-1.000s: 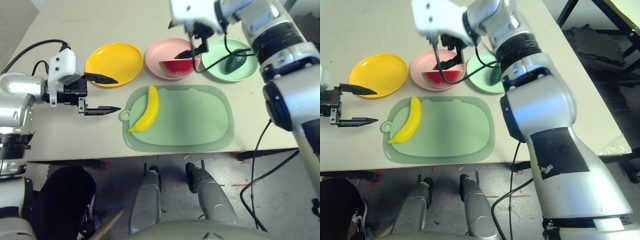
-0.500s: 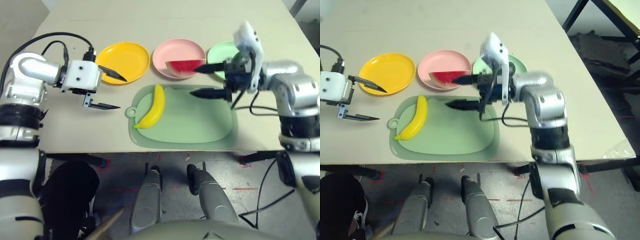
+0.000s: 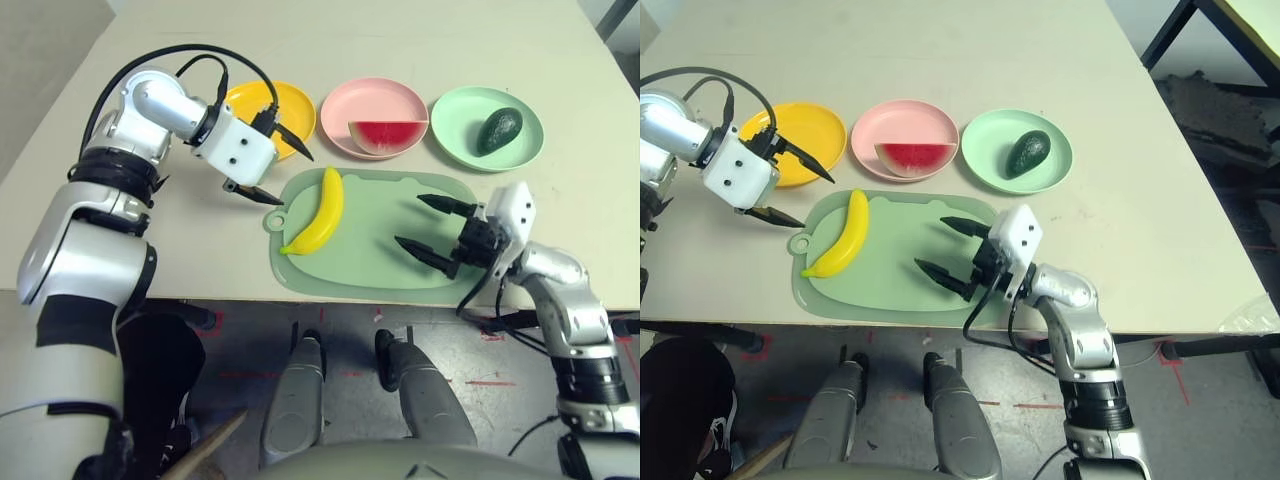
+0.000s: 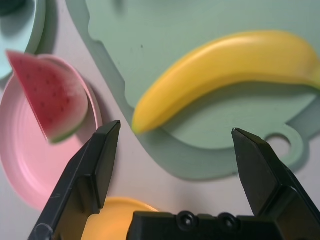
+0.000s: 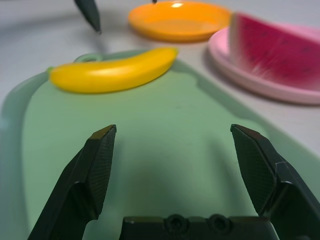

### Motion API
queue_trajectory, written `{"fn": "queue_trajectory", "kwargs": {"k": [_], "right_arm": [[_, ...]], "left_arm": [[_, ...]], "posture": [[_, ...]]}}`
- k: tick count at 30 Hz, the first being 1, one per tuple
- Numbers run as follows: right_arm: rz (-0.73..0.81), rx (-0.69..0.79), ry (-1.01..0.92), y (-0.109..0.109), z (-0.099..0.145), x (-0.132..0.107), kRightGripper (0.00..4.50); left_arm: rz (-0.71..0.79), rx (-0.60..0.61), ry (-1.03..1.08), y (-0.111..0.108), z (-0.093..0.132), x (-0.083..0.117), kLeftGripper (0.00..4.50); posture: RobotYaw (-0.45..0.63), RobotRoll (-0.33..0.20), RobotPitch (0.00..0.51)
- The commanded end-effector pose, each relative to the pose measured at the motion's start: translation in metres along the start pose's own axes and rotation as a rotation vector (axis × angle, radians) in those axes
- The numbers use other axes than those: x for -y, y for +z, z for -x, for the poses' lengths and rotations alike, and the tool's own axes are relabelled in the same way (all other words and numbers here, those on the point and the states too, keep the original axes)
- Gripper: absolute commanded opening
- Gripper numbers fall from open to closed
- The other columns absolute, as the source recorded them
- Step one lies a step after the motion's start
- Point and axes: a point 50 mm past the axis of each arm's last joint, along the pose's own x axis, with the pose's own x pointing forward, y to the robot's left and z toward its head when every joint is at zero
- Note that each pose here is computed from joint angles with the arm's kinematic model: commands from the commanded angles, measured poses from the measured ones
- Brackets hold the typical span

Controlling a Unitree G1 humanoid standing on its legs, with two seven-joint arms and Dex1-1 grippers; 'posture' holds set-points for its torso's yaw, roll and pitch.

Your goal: Place the fruits into color-matched plates.

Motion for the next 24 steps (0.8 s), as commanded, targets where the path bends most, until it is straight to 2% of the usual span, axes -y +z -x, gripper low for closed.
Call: {"fn": "queue_trajectory", "kwargs": {"k": [1, 5, 11, 19, 24], "right_arm": [[-0.011, 0.002, -0.009, -0.002, 0.006, -0.01, 4.47], [-0.015, 0.013, 0.002, 0.003, 0.004, -0.017, 4.47], [-0.021, 0.034, -0.027, 0.009, 0.0, -0.012, 4.47], [-0.028, 0.036, -0.036, 0.013, 0.003, -0.017, 4.47], [-0.04, 0.038, -0.047, 0.013, 0.004, -0.018, 4.47]], "left_arm": [[-0.004, 0.053, -0.021, 0.005, -0.011, -0.004, 4.5], [-0.007, 0.088, -0.052, 0.011, -0.02, -0.009, 4.5], [-0.032, 0.092, -0.145, 0.016, -0.034, -0.012, 4.5], [-0.169, 0.082, -0.285, 0.028, -0.057, -0.021, 4.5], [-0.255, 0.058, -0.366, 0.03, -0.066, -0.019, 4.5]], "posture": [[-0.01, 0.0, 0.329], [-0.02, 0.0, 0.325], [-0.05, 0.0, 0.316], [-0.08, 0.0, 0.304], [-0.09, 0.0, 0.298]]}}
